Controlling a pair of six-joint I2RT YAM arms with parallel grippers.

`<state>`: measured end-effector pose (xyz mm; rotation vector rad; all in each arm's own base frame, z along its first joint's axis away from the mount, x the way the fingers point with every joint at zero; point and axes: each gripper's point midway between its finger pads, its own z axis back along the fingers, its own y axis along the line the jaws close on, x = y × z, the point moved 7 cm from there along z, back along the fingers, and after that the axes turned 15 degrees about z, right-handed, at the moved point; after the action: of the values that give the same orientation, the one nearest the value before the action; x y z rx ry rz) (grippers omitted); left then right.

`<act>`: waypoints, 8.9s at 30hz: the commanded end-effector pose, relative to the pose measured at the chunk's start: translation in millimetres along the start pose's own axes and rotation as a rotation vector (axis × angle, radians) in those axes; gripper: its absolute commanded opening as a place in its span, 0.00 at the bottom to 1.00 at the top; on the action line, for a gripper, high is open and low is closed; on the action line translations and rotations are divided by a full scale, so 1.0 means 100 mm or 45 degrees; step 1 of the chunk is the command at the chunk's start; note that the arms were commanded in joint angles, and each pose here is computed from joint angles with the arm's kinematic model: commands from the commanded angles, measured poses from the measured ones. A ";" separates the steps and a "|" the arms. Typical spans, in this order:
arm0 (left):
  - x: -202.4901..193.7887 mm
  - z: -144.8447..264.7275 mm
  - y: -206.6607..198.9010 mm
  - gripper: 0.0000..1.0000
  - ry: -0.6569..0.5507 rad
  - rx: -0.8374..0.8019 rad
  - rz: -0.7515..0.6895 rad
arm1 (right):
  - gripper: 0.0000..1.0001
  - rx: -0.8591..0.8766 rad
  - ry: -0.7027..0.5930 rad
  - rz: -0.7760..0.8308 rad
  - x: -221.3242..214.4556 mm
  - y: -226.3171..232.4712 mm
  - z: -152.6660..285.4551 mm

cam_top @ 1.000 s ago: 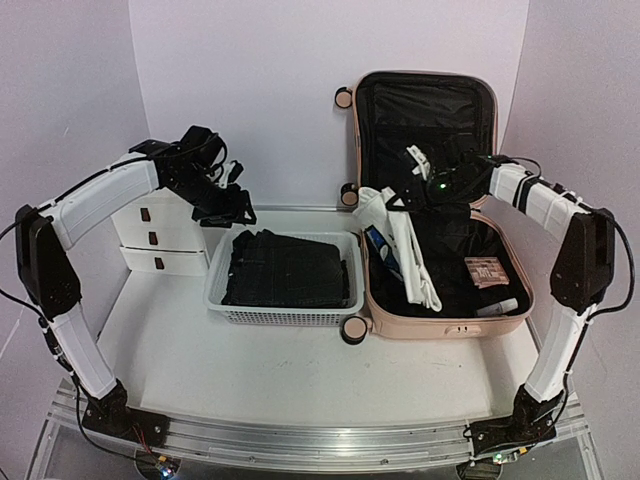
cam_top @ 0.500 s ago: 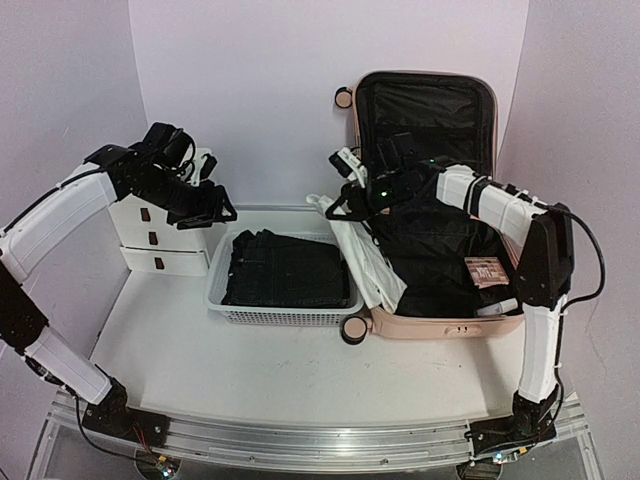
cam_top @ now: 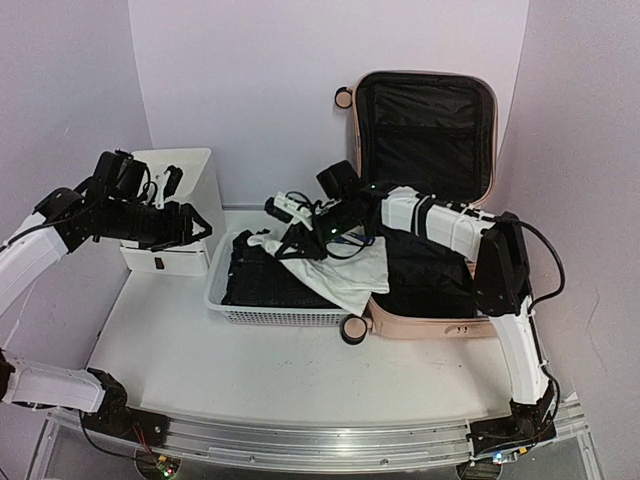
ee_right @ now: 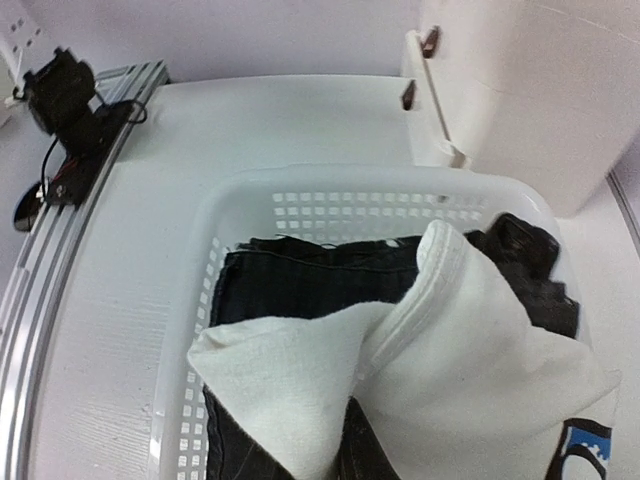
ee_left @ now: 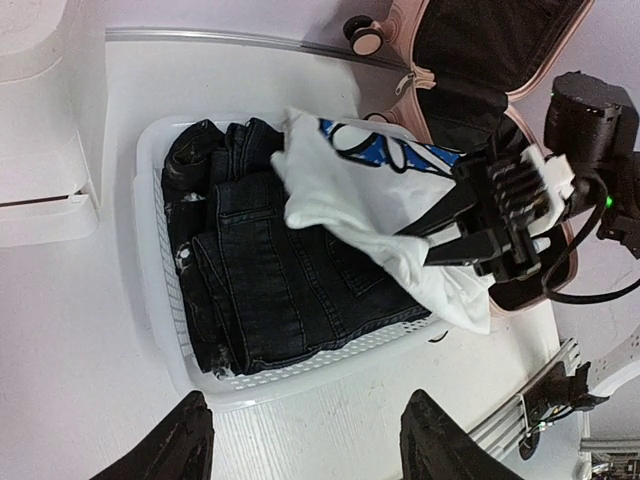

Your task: Open, take out, and arrange the luggage

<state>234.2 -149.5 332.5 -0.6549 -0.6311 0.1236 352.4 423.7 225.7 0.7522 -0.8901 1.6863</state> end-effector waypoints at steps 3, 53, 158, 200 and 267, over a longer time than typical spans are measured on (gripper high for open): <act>-0.03 0.17 -0.01 0.65 -0.193 -0.155 -0.139 | 0.00 0.096 -0.042 0.413 0.08 0.21 -0.51; -0.18 -1.02 0.13 0.83 0.274 -0.162 0.004 | 0.98 -0.352 0.497 -0.444 0.15 1.14 0.67; -0.55 -0.21 1.23 0.00 0.246 0.609 0.143 | 0.98 -0.720 0.743 -0.602 -0.35 1.42 1.39; -0.96 -1.99 -1.26 0.63 0.351 0.252 -0.249 | 0.98 -0.785 0.603 -0.698 -0.33 1.66 1.73; 1.76 -1.52 -0.05 0.81 -0.015 0.100 0.096 | 0.98 -0.830 0.653 -0.734 -0.40 1.70 1.80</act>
<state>463.5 -145.8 330.6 -0.3634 -0.7259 0.2585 205.7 220.1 247.9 0.0922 -0.6652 0.9413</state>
